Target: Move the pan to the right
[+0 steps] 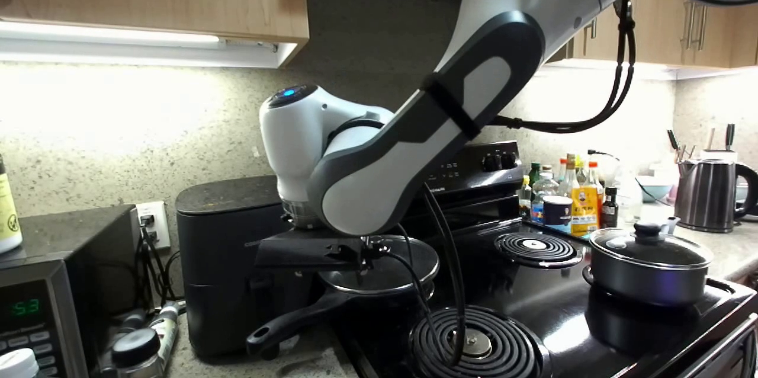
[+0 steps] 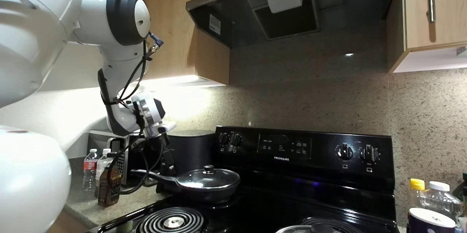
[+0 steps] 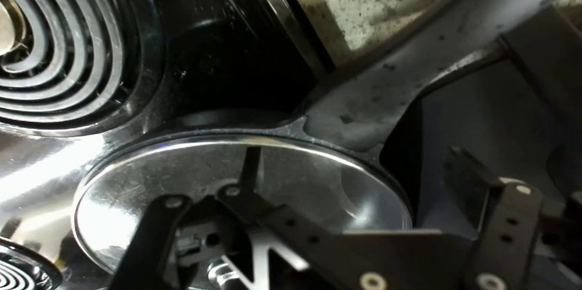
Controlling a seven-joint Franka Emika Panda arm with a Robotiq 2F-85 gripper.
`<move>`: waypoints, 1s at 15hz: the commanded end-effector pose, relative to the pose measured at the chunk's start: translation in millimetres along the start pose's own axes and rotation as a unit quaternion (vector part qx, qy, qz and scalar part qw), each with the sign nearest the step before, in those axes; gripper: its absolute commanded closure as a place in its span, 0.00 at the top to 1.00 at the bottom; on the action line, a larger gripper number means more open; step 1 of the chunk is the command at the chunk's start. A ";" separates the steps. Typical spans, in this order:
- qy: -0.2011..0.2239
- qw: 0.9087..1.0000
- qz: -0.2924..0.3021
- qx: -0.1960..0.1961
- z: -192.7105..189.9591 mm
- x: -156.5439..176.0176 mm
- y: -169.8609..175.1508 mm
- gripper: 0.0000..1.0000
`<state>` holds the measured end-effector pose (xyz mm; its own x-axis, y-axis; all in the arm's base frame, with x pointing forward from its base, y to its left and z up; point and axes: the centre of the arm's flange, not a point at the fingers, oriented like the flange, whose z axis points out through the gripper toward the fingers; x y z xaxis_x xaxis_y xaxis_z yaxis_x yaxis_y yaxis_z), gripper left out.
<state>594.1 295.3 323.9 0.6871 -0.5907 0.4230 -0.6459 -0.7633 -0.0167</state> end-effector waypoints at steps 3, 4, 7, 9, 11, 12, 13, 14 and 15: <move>-0.050 0.999 -0.005 0.002 1.9 -5.0 1.2 1.00; -0.070 0.997 -0.011 0.004 4.2 -8.8 0.9 1.00; -0.147 0.988 -0.036 0.007 19.0 -23.6 -0.5 1.00; -0.177 0.983 -0.041 0.005 27.2 -28.4 -0.2 1.00; -0.194 0.980 -0.037 -0.002 38.0 -28.7 1.2 0.75; -0.189 0.982 -0.028 -0.007 45.1 -25.1 2.7 0.74; -0.183 0.983 -0.019 -0.013 50.4 -20.9 4.8 0.67; -0.168 0.986 -0.010 -0.020 55.2 -14.8 9.0 0.60; -0.157 0.987 -0.002 -0.026 58.8 -8.9 14.0 0.53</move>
<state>590.4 293.1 269.9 0.7814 -0.6172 0.0922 -0.6204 -0.7842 0.0083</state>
